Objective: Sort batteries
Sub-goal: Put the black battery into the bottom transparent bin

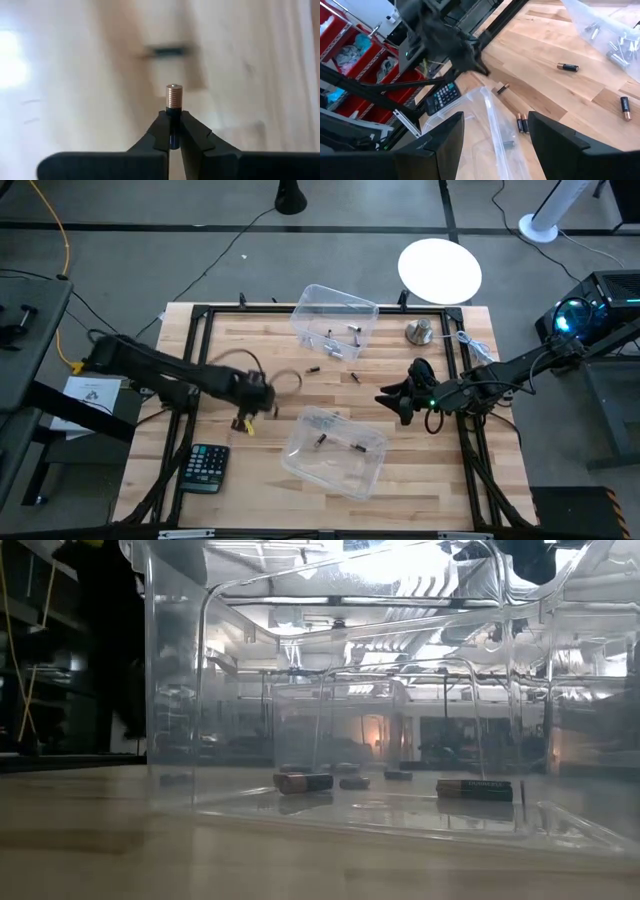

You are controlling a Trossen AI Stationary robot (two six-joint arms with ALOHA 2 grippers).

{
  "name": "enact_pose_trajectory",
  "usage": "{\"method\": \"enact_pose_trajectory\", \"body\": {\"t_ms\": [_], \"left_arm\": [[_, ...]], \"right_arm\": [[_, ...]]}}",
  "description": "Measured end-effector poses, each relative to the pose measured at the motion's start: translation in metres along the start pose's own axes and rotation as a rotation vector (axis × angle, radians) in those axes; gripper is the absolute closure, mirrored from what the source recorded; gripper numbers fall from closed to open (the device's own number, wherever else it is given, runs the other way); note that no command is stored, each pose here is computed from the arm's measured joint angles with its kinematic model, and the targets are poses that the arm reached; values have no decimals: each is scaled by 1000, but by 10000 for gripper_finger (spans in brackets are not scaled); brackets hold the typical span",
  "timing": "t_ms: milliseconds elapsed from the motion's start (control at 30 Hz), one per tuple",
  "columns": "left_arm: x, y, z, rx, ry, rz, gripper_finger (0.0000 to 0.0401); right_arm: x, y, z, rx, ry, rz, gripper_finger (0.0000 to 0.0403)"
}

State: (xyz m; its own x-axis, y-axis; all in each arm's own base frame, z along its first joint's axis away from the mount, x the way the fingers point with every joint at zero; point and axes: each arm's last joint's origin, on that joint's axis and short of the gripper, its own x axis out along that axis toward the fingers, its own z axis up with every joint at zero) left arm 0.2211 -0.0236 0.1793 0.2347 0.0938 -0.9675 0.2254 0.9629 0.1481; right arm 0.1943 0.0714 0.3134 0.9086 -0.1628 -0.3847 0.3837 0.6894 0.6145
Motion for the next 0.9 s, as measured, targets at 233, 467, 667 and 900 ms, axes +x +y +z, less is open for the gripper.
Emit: {"method": "enact_pose_trajectory", "body": {"t_ms": [233, 467, 667, 900], "left_arm": [[-57, 30, 15, -232, -467, -18, 395], [-99, 6, 68, 17, -708, 4, 393], [-98, -1, 104, 123, -713, 23, 339], [-112, 13, 115, 81, -633, 45, 249]], "right_arm": [[0, -1, 1, -2, -27, -18, 188], [0, -1, 1, -3, -35, -25, 188], [0, -1, 1, -8, -34, -29, 188], [0, -1, 1, -13, -33, -30, 188]]}}
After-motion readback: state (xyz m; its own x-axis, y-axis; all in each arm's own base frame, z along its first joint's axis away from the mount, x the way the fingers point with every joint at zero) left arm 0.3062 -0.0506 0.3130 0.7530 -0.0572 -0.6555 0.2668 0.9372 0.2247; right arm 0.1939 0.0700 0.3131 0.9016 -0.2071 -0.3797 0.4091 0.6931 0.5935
